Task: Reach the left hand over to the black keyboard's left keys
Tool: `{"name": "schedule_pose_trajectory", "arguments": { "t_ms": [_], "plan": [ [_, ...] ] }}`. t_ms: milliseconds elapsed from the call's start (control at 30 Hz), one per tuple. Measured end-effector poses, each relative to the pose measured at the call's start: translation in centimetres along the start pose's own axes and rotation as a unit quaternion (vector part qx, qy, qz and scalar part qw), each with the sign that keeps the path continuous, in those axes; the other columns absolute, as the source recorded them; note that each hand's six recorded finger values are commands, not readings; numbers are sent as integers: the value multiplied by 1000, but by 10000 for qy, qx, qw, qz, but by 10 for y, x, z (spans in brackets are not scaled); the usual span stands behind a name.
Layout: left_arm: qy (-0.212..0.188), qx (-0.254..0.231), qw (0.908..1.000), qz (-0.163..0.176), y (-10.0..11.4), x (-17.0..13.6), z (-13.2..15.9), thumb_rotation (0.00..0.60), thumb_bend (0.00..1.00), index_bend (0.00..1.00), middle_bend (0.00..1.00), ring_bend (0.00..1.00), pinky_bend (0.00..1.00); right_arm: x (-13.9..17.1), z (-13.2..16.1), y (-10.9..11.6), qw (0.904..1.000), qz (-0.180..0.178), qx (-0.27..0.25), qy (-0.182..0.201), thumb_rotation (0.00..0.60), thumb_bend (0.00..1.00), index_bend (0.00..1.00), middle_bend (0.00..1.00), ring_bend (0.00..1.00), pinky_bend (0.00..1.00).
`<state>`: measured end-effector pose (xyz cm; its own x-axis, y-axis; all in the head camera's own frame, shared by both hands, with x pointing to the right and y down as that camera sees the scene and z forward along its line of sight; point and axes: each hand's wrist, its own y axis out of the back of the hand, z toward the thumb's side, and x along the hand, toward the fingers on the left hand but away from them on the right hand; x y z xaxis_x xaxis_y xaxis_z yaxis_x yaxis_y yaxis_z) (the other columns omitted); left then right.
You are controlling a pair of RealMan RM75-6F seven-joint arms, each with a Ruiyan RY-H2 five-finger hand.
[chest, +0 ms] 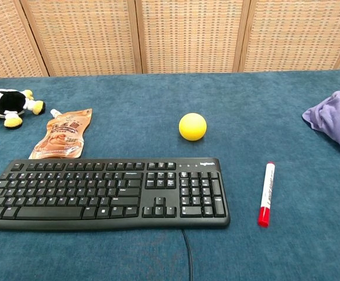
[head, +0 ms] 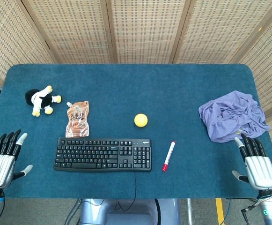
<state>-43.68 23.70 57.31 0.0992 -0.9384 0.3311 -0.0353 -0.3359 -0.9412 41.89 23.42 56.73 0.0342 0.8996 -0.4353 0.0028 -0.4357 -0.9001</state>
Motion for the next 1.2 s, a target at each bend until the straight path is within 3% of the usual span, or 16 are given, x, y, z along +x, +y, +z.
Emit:
{"name": "schedule_pose_trajectory", "arguments": {
  "t_ms": [300,467,500,633,733,867,967,1200],
  "plan": [
    [-9,22,10000,2,0,-1,1,600,106,0,0,0,0,0,1,-2,10000,30,7,10,600,0,0,0,0,0],
    [-35,39,10000,14,-1,-2,4,600,217,0,14,31,32,-1,0,-2,10000,46,-12,8,600,0,0,0,0,0],
    [-48,53,10000,32,-1,-2,6,600,241,0,43,68,61,-1,0,-2,10000,49,-15,4,600,0,0,0,0,0],
    [-86,67,9999,96,-3,-2,13,600,406,0,346,345,246,-1,-1,-2,10000,51,-41,-17,600,0,0,0,0,0],
    [-115,65,9999,65,-6,-2,18,600,541,0,481,463,312,-2,-2,-2,10000,54,-63,-26,600,0,0,0,0,0],
    [-182,50,9997,-127,-10,-4,24,600,710,0,582,556,363,-2,-1,-2,9999,73,-75,-13,600,0,0,0,0,0],
    [-263,41,9990,-364,-13,-6,28,600,781,0,597,576,376,-2,0,-4,9999,106,-62,-1,600,0,0,0,0,0],
    [-501,88,9909,-1245,-15,-11,42,600,833,0,603,580,383,-4,1,-6,9999,137,-48,1,600,0,0,0,0,0]
  ]
}}
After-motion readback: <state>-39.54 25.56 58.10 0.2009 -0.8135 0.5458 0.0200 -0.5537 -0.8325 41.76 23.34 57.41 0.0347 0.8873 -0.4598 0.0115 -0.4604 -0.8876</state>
